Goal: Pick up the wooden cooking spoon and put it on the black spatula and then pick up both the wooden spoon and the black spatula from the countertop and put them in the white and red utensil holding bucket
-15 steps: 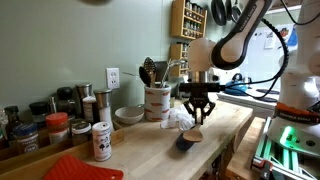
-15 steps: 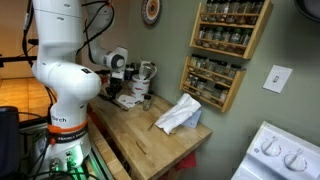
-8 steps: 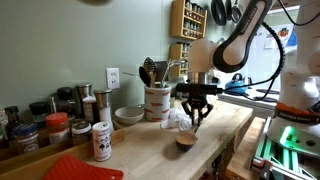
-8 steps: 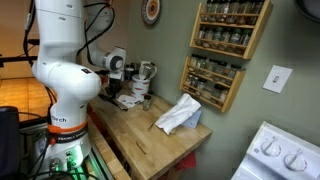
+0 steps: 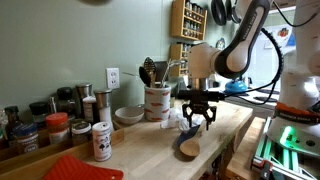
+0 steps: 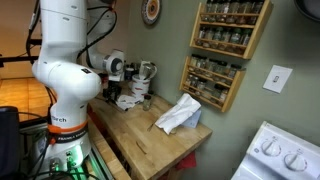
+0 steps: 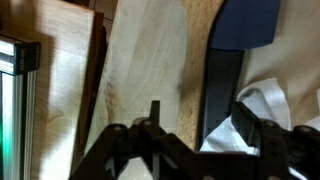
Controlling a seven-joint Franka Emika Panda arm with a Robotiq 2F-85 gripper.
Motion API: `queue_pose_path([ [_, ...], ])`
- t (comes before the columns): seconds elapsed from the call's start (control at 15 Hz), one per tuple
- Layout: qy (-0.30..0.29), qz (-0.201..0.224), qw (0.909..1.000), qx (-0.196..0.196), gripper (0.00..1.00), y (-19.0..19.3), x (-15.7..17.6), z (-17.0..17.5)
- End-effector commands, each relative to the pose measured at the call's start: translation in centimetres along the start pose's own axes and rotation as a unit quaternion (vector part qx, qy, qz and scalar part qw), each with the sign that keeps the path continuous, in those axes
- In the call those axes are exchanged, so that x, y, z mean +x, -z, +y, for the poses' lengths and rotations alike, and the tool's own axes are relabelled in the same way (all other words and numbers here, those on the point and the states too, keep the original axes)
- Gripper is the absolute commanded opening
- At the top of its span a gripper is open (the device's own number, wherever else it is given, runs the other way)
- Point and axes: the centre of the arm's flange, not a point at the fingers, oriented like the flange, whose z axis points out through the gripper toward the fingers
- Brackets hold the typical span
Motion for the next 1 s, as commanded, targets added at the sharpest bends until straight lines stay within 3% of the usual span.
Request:
queue_pose_path([
  [0.0, -0.008, 0.008, 0.9999, -0.001, 1.00, -1.4, -1.0, -0.2],
  [0.2, -0.013, 0.007, 0.9999, -0.006, 0.97, -2.2, -1.5, -0.3],
  [0.27, -0.014, 0.007, 0.9999, -0.006, 0.79, -2.4, -1.6, -0.4],
  [0.4, -0.019, 0.008, 0.9998, -0.006, 0.73, -2.6, -1.7, -0.4],
  [0.8, -0.031, 0.005, 0.9995, 0.006, 0.27, -2.6, -2.0, -1.2],
  [0.93, -0.033, 0.007, 0.9994, 0.008, 0.23, -2.3, -1.9, -1.4],
])
